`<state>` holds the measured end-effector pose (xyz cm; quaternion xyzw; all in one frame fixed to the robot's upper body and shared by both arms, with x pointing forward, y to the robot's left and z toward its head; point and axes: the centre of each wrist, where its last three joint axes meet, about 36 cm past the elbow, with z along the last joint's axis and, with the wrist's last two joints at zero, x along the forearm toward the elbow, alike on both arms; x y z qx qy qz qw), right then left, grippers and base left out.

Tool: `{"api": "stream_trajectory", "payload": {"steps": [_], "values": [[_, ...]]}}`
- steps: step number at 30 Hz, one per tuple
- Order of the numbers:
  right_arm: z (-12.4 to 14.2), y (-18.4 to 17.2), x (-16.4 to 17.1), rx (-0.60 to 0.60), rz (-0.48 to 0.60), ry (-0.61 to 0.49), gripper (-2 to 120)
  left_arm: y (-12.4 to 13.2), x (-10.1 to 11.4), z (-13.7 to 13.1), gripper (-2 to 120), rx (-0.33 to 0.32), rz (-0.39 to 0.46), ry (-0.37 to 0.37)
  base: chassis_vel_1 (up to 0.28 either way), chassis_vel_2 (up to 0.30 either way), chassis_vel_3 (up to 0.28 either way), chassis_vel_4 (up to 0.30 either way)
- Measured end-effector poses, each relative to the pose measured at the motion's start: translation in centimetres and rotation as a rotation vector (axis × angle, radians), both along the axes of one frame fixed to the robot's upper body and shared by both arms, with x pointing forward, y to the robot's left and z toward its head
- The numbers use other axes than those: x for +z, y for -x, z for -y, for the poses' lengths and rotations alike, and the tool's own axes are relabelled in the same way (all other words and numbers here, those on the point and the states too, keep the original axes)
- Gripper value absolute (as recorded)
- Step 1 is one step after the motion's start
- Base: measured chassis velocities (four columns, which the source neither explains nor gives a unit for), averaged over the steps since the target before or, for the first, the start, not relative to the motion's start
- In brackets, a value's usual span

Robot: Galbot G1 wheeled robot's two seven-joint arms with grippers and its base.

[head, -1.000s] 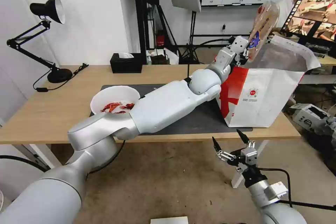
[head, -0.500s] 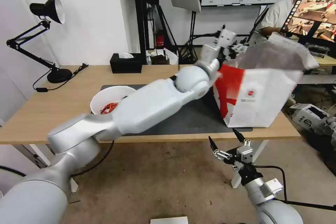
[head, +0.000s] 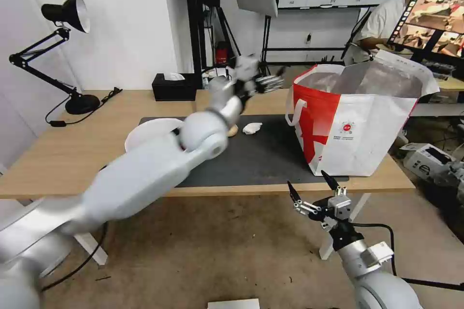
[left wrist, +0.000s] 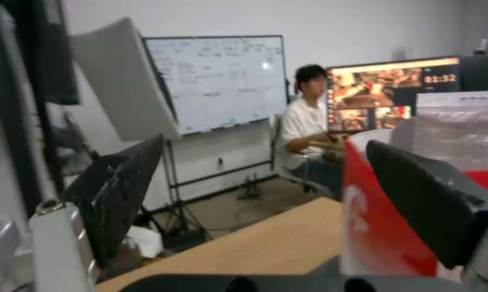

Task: Pick up the trash from the table and place it into the takeout bag.

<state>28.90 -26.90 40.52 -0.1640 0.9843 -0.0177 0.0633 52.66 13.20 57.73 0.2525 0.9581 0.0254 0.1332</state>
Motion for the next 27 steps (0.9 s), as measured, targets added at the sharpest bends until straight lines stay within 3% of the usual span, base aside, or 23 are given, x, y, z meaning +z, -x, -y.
{"api": "stream_trajectory", "payload": {"steps": [3,4,6,14,17,25,27], "values": [[-0.2,-0.1,0.0,0.006,0.006,-0.013,100,2.5,-2.6,-3.2,100,0.043,-0.011,0.001,0.000,0.000,0.000,0.000],[-0.2,-0.1,0.0,0.006,0.006,-0.013,100,2.5,-2.6,-3.2,100,0.043,-0.011,0.001,0.000,0.000,0.000,0.000],[-0.3,-0.2,0.0,0.008,0.007,-0.017,100,4.3,-5.0,-4.9,100,0.068,-0.024,-0.006,0.000,0.000,0.000,0.000],[-0.4,-0.1,-0.1,0.011,0.010,-0.029,100,8.5,-7.8,-7.5,100,0.123,-0.061,0.023,0.000,0.000,0.000,0.000],[-0.7,0.1,-0.3,0.018,0.005,-0.034,100,11.5,-8.9,-8.9,100,0.142,-0.091,0.036,0.000,0.000,0.000,0.000],[-0.7,0.4,-0.5,0.017,-0.004,-0.037,100,16.0,-11.4,-9.5,100,0.180,-0.134,0.062,0.000,0.000,0.000,0.000],[-0.7,0.6,-0.6,0.014,-0.009,-0.042,100,18.0,-13.0,-9.5,100,0.206,-0.144,0.050,0.000,0.000,0.000,0.000]]}}
